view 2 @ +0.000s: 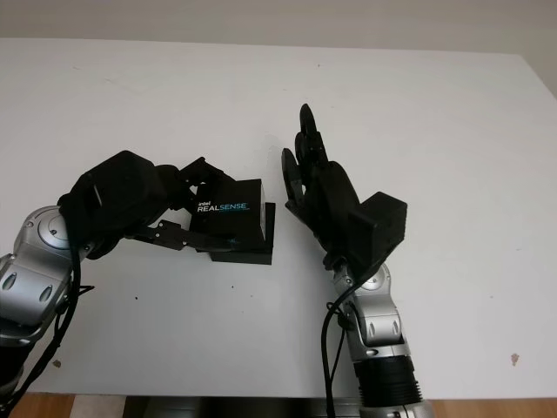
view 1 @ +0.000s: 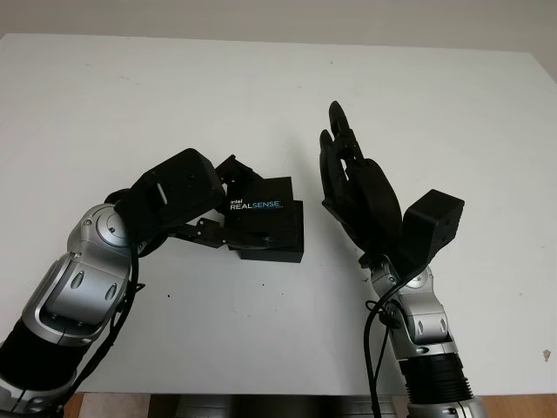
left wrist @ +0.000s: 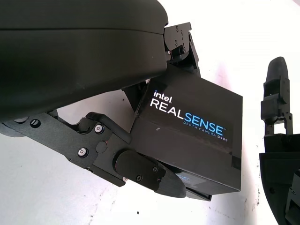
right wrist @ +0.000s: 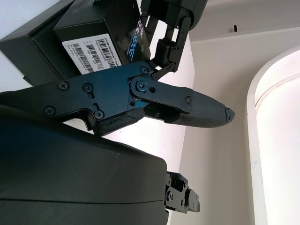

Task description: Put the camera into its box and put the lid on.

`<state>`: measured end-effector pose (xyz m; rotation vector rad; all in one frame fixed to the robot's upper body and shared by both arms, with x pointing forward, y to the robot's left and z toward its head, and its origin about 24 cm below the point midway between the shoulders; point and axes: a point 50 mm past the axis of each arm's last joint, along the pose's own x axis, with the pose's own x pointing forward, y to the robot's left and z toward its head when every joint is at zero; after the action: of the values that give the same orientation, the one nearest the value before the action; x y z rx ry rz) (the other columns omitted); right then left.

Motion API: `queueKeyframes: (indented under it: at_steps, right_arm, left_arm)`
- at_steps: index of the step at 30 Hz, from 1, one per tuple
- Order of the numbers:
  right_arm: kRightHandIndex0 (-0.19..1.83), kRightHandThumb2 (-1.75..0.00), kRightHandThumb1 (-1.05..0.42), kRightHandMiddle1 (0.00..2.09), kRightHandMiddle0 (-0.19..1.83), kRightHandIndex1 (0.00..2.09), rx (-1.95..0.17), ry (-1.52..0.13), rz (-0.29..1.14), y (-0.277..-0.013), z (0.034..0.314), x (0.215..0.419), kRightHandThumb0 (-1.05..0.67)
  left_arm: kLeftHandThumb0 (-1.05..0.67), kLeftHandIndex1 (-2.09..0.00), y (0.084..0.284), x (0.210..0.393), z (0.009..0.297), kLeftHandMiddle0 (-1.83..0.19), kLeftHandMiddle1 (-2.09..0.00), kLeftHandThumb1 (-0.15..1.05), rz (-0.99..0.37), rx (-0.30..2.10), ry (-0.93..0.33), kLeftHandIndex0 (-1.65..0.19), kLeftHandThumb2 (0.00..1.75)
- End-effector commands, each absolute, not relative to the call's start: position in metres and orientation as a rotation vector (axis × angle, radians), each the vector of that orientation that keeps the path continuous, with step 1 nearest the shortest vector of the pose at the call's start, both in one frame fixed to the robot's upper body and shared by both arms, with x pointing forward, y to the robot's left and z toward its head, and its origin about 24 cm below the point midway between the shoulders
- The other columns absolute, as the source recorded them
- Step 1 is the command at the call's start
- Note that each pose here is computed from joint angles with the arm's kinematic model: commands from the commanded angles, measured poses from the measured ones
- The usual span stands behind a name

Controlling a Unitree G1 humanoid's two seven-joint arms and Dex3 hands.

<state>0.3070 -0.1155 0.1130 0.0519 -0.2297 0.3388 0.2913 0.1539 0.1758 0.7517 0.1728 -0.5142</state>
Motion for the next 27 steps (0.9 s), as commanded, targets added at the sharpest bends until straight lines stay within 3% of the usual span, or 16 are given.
queueKeyframes:
  at_steps: [1,10,19,27]
  right_arm:
    - [-0.19,-0.62,-1.05,0.00,-0.19,0.00,0.051,-0.232,0.342,-0.116,0.113,0.306,-0.73]
    - [-0.19,-0.63,-1.05,0.01,-0.19,0.00,0.044,-0.235,0.344,-0.116,0.112,0.306,-0.72]
    - [-0.19,-0.61,-1.05,0.00,-0.19,0.00,0.041,-0.221,0.349,-0.116,0.111,0.306,-0.75]
    - [-0.19,-0.61,-1.05,0.02,-0.19,0.00,0.043,-0.214,0.354,-0.115,0.110,0.305,-0.75]
  left_arm:
    - [-0.45,-1.24,0.143,0.289,0.166,0.06,-1.21,1.05,-0.578,0.739,0.178,0.13,0.19]
    - [-0.44,-1.21,0.137,0.287,0.161,-0.02,-1.31,1.05,-0.567,0.841,0.098,0.12,0.15]
    - [-0.45,-1.23,0.132,0.286,0.154,0.12,-1.51,1.05,-0.533,0.869,-0.024,0.17,0.14]
    - [-0.47,-1.23,0.130,0.286,0.152,0.15,-1.54,1.05,-0.519,0.887,-0.036,0.19,0.16]
